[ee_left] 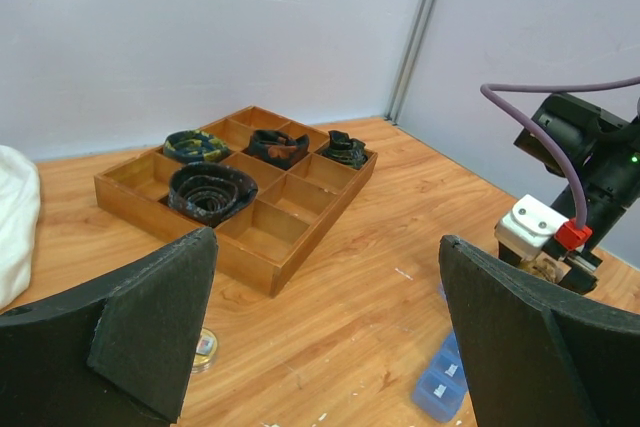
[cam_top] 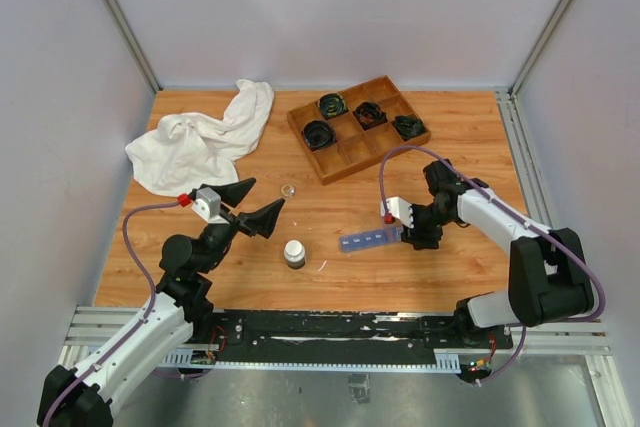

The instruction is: Sort the pills into containers

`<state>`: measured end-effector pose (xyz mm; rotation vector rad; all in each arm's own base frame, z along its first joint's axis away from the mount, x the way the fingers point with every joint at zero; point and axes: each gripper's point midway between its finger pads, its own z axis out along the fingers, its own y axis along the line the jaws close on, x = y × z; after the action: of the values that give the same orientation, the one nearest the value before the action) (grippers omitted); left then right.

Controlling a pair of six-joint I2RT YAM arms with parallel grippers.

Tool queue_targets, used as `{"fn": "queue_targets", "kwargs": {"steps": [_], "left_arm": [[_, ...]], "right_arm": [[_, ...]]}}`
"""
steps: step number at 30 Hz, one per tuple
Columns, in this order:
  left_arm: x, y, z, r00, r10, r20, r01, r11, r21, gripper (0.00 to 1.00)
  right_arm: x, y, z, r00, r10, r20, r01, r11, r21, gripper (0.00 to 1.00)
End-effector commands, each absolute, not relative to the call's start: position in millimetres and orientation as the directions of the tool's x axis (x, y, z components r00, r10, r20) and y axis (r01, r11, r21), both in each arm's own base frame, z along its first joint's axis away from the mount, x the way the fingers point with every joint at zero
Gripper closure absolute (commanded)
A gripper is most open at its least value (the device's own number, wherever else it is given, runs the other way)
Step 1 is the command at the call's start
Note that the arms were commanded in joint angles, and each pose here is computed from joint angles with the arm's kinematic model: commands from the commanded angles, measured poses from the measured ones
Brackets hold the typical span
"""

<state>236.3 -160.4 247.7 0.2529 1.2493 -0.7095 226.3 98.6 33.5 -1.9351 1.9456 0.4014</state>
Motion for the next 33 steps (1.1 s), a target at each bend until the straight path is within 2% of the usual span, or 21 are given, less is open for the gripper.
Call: {"fn": "queue_targets", "kwargs": {"steps": [1, 23, 26, 28, 31, 33], "left_arm": [[233.9, -158.8, 255.6, 0.181, -0.354, -0.918, 0.623, 0.763, -0.172, 0.01], [234.1, -159.0, 255.6, 0.179, -0.355, -0.918, 0.623, 0.763, -0.174, 0.01], [234.0, -159.1, 255.8, 0.18, -0.354, -0.918, 0.623, 0.763, -0.172, 0.01], [234.1, -159.1, 255.6, 0.179, -0.355, -0.918, 0.623, 0.762, -0.174, 0.01], [234.0, -159.2, 255.5, 0.18, -0.354, -0.918, 0.624, 0.763, -0.172, 0.01], [234.0, -158.9, 255.1, 0.179, -0.354, -0.918, 0.623, 0.763, -0.173, 0.01]], "right_arm": [[224.7, 99.3, 39.9, 0.007, -0.904, -0.427, -0.998, 0.019, -0.057, 0.96], [227.5, 97.4, 43.3, 0.055, -0.932, -0.357, -0.994, -0.018, -0.108, 0.98], [237.5, 94.9, 47.3, 0.036, -0.939, -0.342, -0.989, 0.016, -0.148, 0.97], [228.1, 101.0, 46.8, 0.054, -0.93, -0.364, -0.994, -0.015, -0.109, 0.97], [235.9, 96.0, 44.4, 0.043, -0.946, -0.322, -0.99, 0.003, -0.141, 0.97], [229.8, 98.8, 44.1, 0.054, -0.941, -0.335, -0.993, -0.015, -0.116, 0.96]]}}
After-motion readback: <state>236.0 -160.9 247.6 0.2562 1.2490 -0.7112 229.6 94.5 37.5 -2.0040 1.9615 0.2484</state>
